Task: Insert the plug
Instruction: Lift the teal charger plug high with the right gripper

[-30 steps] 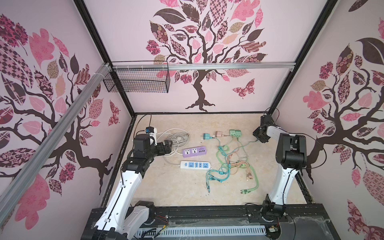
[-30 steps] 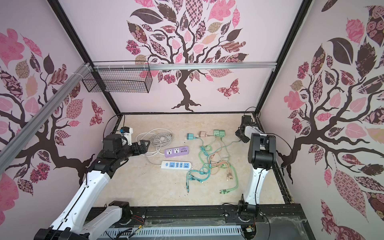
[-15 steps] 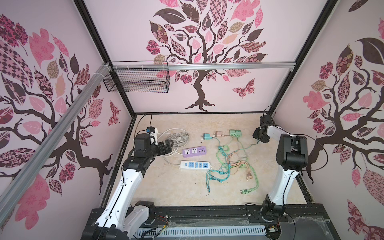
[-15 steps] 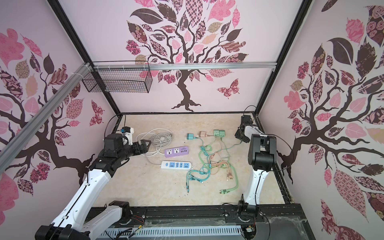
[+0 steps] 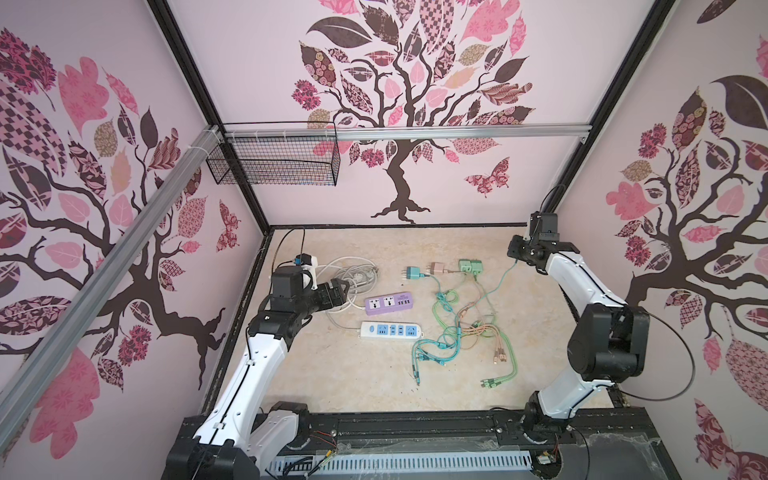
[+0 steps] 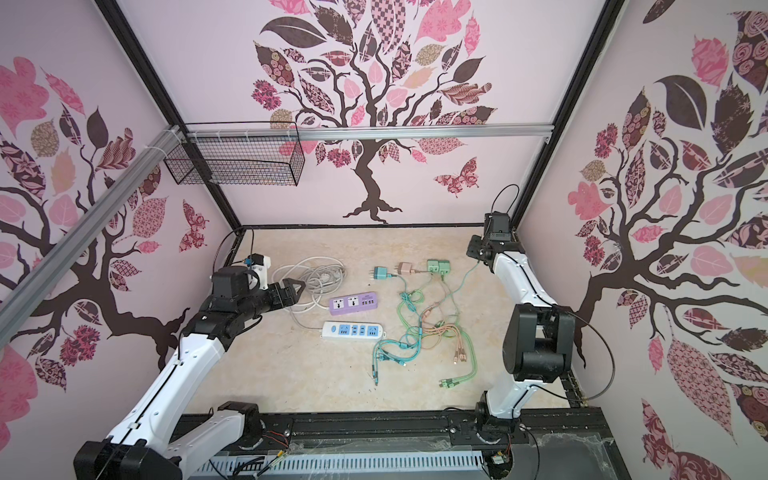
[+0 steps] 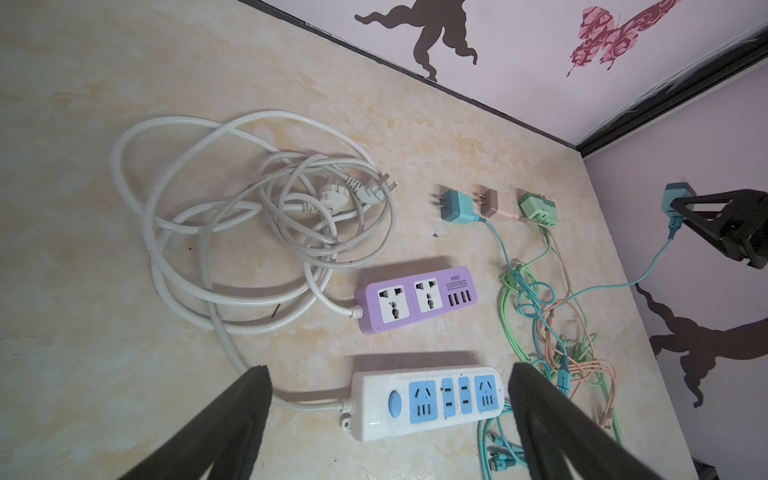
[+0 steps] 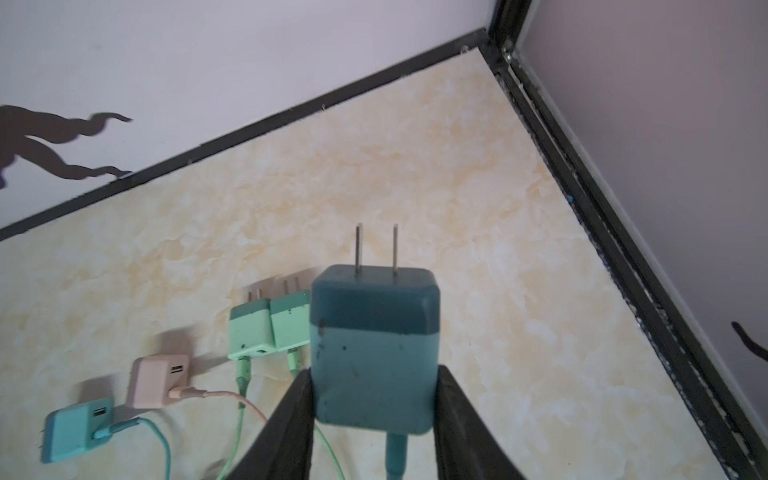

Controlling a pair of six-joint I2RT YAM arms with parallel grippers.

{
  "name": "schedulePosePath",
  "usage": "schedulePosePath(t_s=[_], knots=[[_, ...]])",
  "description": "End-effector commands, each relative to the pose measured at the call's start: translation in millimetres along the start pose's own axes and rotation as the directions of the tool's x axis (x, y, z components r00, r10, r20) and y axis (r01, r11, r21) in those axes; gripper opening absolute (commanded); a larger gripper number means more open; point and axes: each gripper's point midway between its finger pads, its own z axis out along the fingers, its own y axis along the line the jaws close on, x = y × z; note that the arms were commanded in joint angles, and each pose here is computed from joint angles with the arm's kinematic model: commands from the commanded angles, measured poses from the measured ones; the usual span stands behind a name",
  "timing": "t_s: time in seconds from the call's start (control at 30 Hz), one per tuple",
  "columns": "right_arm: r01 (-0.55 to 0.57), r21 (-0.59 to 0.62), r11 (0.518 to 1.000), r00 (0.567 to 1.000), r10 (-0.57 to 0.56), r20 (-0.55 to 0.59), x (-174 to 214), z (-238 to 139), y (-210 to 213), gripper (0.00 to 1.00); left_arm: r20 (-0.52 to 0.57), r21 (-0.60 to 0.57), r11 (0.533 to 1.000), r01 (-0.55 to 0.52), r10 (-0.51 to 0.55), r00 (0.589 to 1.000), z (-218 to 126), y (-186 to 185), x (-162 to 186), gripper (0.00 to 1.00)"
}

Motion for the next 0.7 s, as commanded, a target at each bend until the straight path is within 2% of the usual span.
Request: schedulePosePath(t_s=[0.0,0.23,0.67], knots=[[0.056,-0.11,0.992,0.991,-0.043,0.124,-28.0,-42.8,28.1,0.31,0.039,0.089,0.996,0.004,-0.007,0.999,-7.6,-25.1,-22.4,0.92],[0.107,-0.215,0.971,0.956,-0.041,0.29,-79.3,-121.4,54.9,0.32,0.042,0.164,0.986,0.028,-0.035,0.998,-11.1,-39.9,-28.1,0.92],[0.272,-0.377,0.885,0.83,-0.018,0.557,-141.7,-265.2,95.2,0.32,0.014,0.247,0.967,0.059,-0.064,0.998,-7.1,-57.3,-26.1,0.91]])
